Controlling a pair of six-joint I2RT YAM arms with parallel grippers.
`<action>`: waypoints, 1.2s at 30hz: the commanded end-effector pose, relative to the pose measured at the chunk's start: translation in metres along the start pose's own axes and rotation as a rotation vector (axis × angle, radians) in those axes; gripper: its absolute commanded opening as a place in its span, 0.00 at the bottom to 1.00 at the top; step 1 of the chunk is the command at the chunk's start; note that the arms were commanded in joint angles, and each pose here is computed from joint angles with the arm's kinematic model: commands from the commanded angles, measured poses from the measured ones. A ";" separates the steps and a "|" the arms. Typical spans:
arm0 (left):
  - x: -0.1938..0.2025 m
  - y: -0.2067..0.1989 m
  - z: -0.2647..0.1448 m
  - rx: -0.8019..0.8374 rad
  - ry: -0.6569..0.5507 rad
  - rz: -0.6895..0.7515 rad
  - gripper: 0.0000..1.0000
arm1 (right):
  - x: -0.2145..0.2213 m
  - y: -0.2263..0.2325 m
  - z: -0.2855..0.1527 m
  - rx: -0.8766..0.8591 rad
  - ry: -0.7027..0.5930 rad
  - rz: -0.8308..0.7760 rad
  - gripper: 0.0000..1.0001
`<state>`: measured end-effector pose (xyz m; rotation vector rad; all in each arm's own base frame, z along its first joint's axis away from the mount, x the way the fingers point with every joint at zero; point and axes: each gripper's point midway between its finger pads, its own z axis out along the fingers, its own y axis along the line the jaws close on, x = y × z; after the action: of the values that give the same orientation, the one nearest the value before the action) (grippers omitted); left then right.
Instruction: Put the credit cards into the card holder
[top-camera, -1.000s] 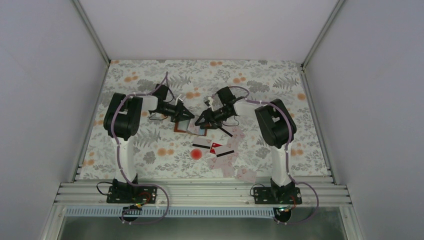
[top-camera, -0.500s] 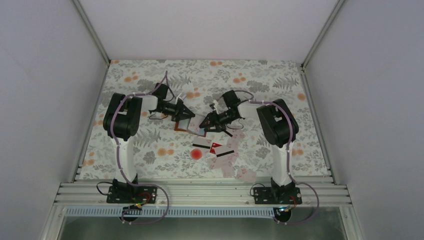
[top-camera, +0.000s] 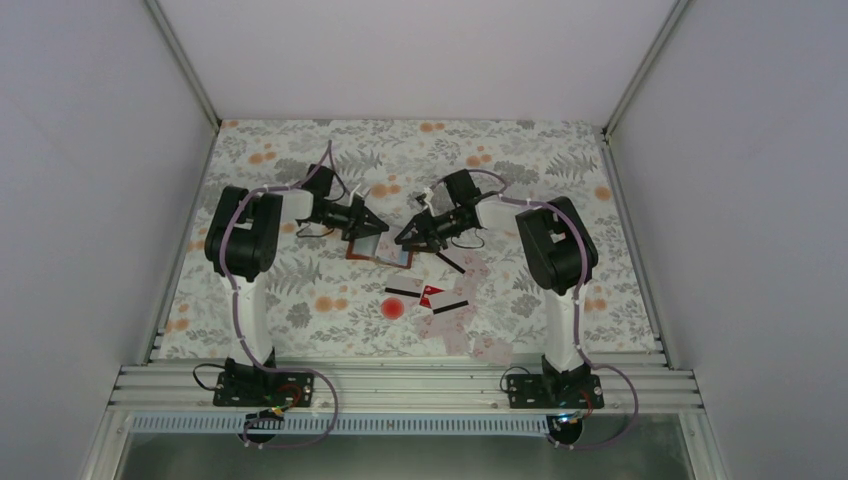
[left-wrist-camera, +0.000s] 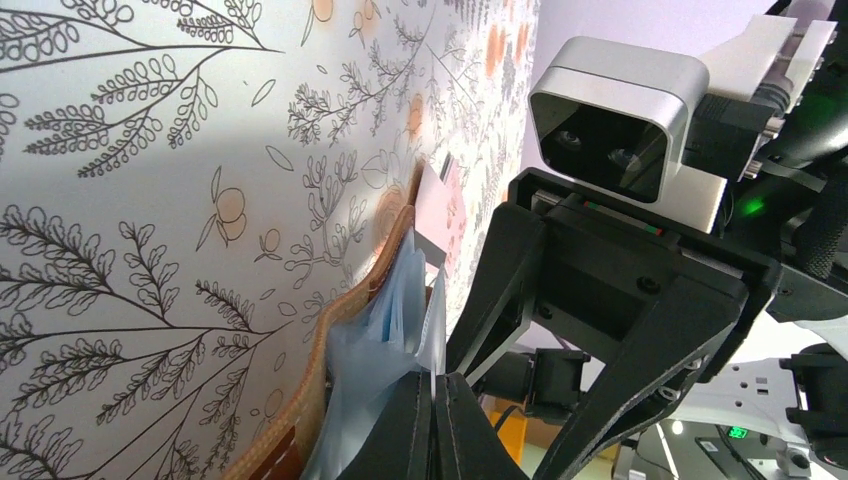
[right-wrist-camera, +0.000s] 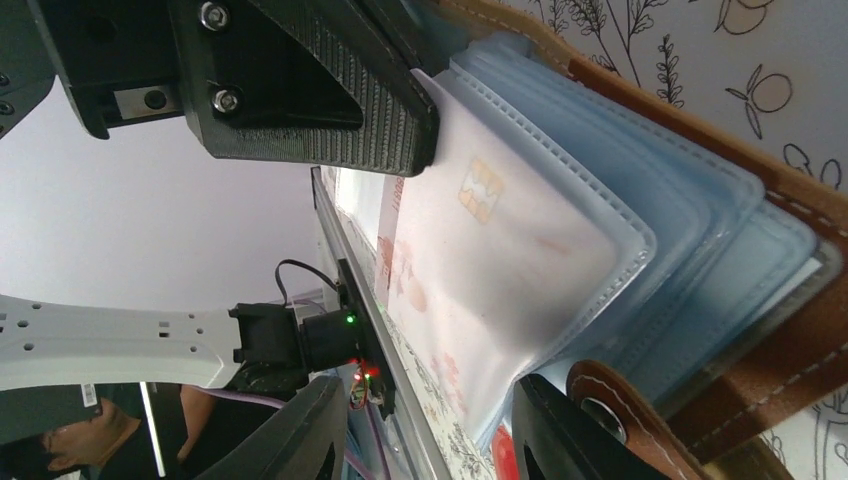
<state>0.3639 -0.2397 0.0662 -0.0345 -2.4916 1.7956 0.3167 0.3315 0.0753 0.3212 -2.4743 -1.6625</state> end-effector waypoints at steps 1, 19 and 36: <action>-0.003 -0.028 -0.004 0.048 0.002 0.062 0.02 | -0.003 0.015 -0.004 -0.036 0.008 -0.058 0.42; -0.009 -0.031 -0.005 0.039 -0.005 0.067 0.02 | 0.030 0.040 -0.012 -0.099 0.090 -0.069 0.47; -0.010 -0.036 -0.006 0.044 -0.001 0.068 0.02 | 0.001 0.006 0.000 0.023 0.028 -0.003 0.46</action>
<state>0.3714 -0.2426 0.0763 -0.0556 -2.4941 1.8129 0.3036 0.3302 0.0958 0.3872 -2.4270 -1.6665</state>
